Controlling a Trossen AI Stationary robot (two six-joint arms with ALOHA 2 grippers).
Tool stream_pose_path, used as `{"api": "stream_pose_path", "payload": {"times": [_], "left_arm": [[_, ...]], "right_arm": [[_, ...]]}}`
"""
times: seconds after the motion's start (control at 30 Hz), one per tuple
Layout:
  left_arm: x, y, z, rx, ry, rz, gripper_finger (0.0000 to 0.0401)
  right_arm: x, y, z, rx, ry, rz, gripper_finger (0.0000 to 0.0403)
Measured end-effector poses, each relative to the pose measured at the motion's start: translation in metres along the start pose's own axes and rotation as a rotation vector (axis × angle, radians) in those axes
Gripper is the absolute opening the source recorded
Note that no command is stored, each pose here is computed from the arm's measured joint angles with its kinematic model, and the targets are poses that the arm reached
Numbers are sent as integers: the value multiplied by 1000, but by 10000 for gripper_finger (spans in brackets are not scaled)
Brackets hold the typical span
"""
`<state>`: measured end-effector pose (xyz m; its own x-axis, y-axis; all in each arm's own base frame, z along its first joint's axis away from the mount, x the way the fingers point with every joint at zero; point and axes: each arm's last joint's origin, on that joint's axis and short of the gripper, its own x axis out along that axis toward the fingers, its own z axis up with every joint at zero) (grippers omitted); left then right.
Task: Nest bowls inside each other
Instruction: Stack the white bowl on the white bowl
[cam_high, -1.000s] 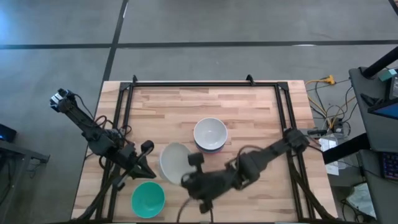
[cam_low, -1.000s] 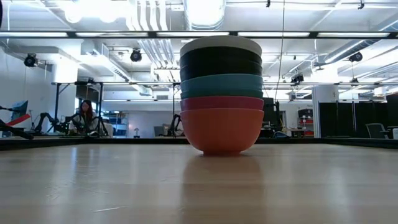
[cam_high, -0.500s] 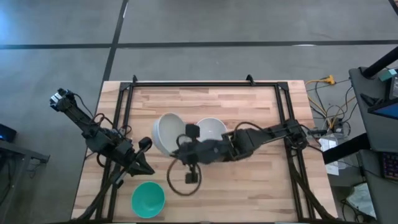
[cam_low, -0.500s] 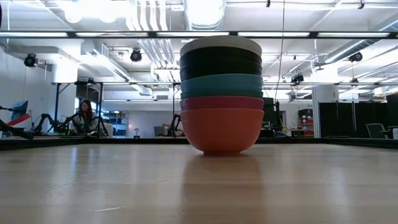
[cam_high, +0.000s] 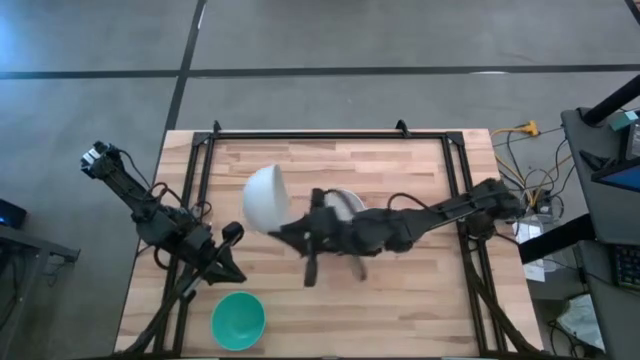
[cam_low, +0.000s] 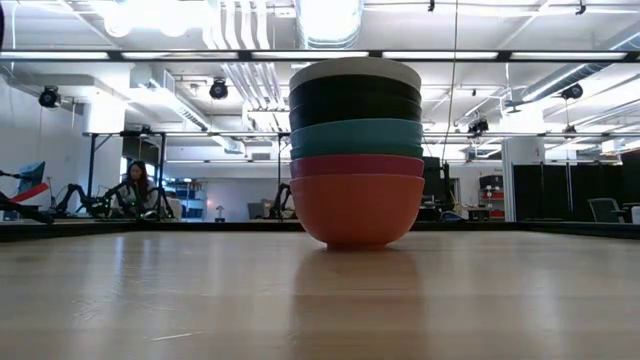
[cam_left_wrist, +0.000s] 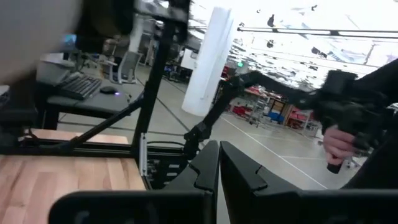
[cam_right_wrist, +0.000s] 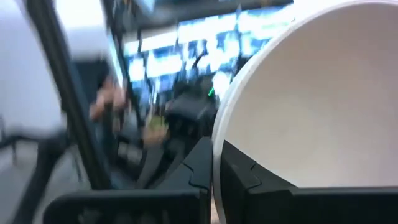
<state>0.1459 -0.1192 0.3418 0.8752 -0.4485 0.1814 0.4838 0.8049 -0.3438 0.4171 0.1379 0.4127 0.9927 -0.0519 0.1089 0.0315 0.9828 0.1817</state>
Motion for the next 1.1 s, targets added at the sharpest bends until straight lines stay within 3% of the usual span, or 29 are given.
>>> {"api": "stream_pose_path", "payload": {"times": [0.2,0.3,0.37,0.53,0.83,0.97,1.1], "left_arm": [[-1,-4,-2,-29,14,-21,0],[-2,-5,-4,-29,22,-28,0],[-2,-4,-6,-28,27,-29,0],[-2,-4,-7,-24,25,-14,0],[-3,5,-7,-10,-55,252,0],[-4,9,-10,-8,-78,353,0],[-5,12,-12,-4,-96,425,0]], "right_arm": [[-47,-21,10,167,-392,-12,8],[-80,-32,21,168,-569,-25,8],[-102,-39,26,121,-586,-57,8],[-157,-55,38,-4,-451,-115,8],[-247,-93,68,-171,-62,-125,8],[-267,-104,74,-203,85,-149,8],[-266,-104,71,-278,184,-141,8]]}}
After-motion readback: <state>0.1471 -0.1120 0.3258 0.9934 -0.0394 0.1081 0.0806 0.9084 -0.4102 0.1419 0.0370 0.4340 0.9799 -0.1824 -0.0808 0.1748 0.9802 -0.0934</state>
